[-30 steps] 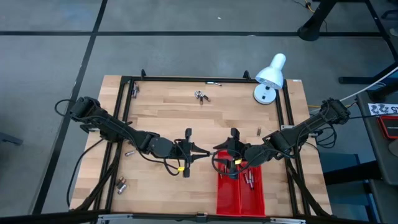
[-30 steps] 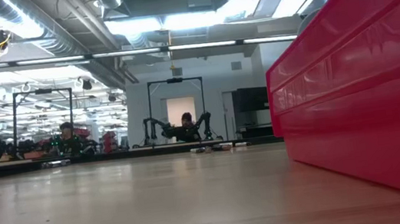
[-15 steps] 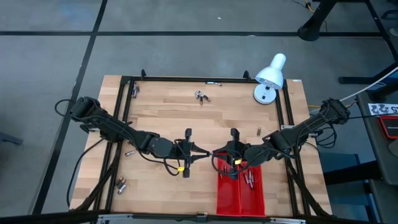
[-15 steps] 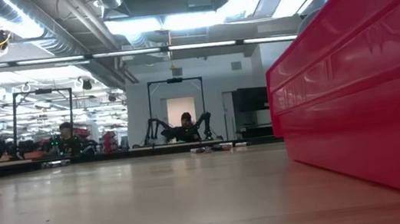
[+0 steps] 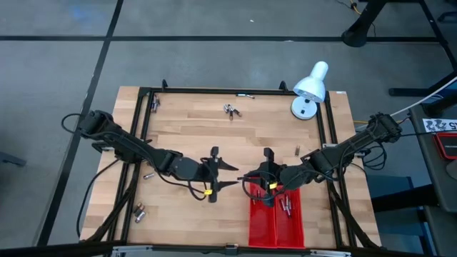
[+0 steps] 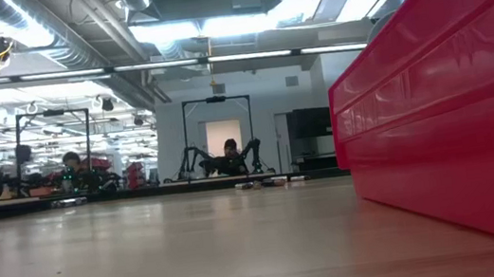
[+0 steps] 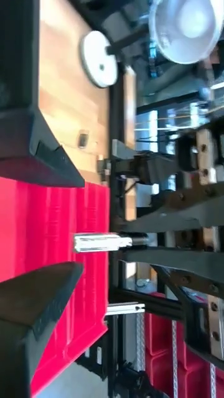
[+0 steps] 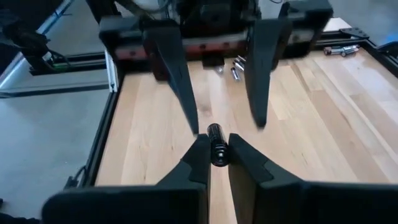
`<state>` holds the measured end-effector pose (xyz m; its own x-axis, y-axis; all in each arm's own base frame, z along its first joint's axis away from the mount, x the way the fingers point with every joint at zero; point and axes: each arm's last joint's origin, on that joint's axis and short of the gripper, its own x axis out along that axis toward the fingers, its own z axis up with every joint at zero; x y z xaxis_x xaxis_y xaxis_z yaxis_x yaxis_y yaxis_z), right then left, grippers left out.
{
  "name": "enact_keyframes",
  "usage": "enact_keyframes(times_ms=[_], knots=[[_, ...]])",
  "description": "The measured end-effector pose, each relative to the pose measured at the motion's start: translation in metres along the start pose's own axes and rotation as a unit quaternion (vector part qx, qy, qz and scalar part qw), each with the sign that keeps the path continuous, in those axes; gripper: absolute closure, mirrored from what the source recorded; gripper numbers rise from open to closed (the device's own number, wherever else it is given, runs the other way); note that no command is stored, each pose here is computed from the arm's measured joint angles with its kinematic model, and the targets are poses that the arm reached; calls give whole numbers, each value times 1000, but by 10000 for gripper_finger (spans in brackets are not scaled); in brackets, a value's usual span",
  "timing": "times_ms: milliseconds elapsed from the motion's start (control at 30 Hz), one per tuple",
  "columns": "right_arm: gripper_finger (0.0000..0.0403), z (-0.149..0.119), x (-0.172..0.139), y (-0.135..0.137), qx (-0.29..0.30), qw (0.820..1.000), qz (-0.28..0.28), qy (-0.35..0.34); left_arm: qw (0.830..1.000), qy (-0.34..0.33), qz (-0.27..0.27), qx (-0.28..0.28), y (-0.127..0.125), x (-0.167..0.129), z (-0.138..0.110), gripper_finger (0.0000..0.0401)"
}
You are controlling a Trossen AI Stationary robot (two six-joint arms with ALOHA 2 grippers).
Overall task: Sort batteries
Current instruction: Put the silver battery into the right red bin
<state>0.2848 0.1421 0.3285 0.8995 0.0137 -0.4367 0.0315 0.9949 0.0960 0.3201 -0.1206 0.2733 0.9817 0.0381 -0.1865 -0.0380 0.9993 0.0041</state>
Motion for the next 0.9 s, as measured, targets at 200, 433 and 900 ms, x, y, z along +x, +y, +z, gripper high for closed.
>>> enact_keyframes(times_ms=[200,433,900], knots=[[371,-4,-4,-4,-12,1000,-17,21,999,49,8,-21,13,-31,14,184],[370,-1,-10,-9,-11,999,-29,21,984,160,60,-48,31,-65,8,183],[369,2,-7,-17,-3,999,-22,25,937,301,139,-106,40,-84,-20,183]])
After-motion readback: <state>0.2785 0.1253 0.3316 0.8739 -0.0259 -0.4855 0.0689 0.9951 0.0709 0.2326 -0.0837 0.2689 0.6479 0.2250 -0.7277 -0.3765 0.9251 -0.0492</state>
